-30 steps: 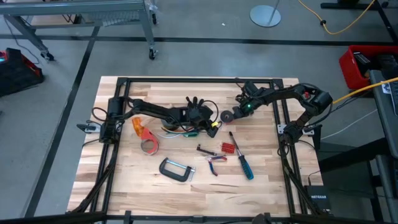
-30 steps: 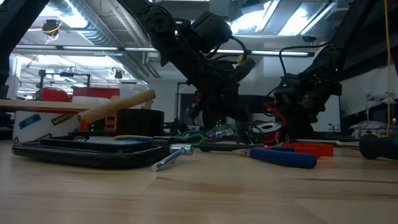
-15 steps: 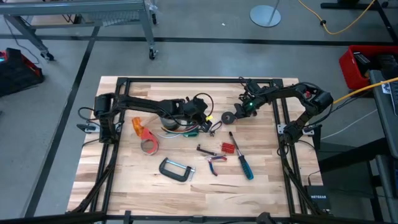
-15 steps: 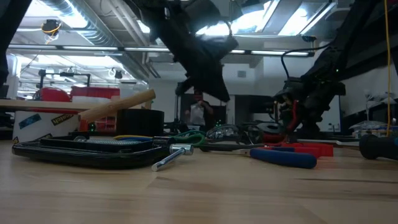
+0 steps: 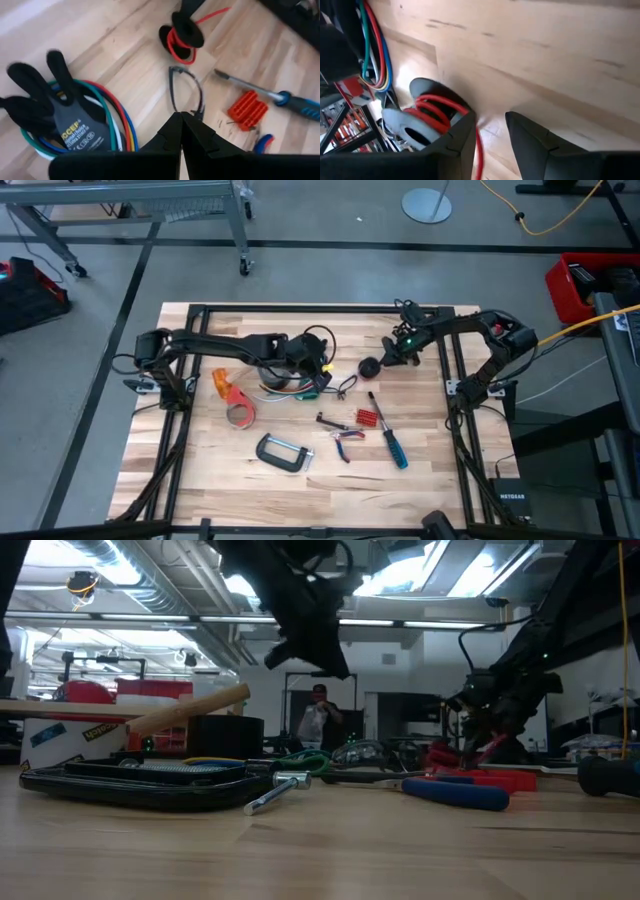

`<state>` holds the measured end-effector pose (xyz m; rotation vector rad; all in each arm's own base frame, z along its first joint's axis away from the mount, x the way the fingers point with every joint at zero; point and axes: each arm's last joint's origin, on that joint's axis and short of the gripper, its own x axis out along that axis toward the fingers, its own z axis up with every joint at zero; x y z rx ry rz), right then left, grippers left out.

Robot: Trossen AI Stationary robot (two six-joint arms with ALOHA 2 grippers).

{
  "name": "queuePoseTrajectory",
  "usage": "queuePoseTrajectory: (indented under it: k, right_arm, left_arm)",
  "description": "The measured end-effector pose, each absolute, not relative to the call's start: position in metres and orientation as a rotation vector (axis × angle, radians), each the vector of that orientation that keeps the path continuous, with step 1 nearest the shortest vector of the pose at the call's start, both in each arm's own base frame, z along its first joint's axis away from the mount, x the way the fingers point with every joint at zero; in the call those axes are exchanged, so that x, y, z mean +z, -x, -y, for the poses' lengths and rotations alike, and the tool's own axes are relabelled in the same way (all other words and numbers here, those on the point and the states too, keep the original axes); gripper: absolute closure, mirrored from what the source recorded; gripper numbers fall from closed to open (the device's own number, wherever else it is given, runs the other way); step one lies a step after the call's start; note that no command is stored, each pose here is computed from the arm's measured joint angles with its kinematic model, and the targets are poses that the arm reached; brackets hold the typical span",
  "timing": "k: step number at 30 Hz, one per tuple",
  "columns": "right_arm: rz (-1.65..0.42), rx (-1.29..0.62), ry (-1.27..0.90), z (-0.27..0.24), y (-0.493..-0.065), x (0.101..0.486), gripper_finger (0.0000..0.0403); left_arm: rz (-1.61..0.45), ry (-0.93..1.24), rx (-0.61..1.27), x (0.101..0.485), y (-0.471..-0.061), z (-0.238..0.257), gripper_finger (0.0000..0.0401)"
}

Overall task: Coil cords
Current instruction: Return to Home Position

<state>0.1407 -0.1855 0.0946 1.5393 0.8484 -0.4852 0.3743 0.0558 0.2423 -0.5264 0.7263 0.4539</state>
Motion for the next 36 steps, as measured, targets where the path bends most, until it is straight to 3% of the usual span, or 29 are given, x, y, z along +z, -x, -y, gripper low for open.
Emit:
queuePoseTrajectory:
  k: [21, 28, 36]
  right_arm:
    - [-0.796, -0.428, -1.466, 0.205, -0.116, 0.109, 0.0281]
    - [-0.635, -0.381, -1.336, 0.207, -0.106, 0.145, 0.0281]
    - [-0.421, -0.290, -1.106, 0.185, -0.095, 0.210, 0.0281]
  left_arm:
    - [-0.630, 0.439, 0.433, 0.305, -0.333, -0.053, 0.0400]
    - [-0.529, 0.346, 0.384, 0.346, -0.300, -0.046, 0.0400]
    - [-0.416, 0.334, 0.349, 0.394, -0.235, -0.032, 0.0400]
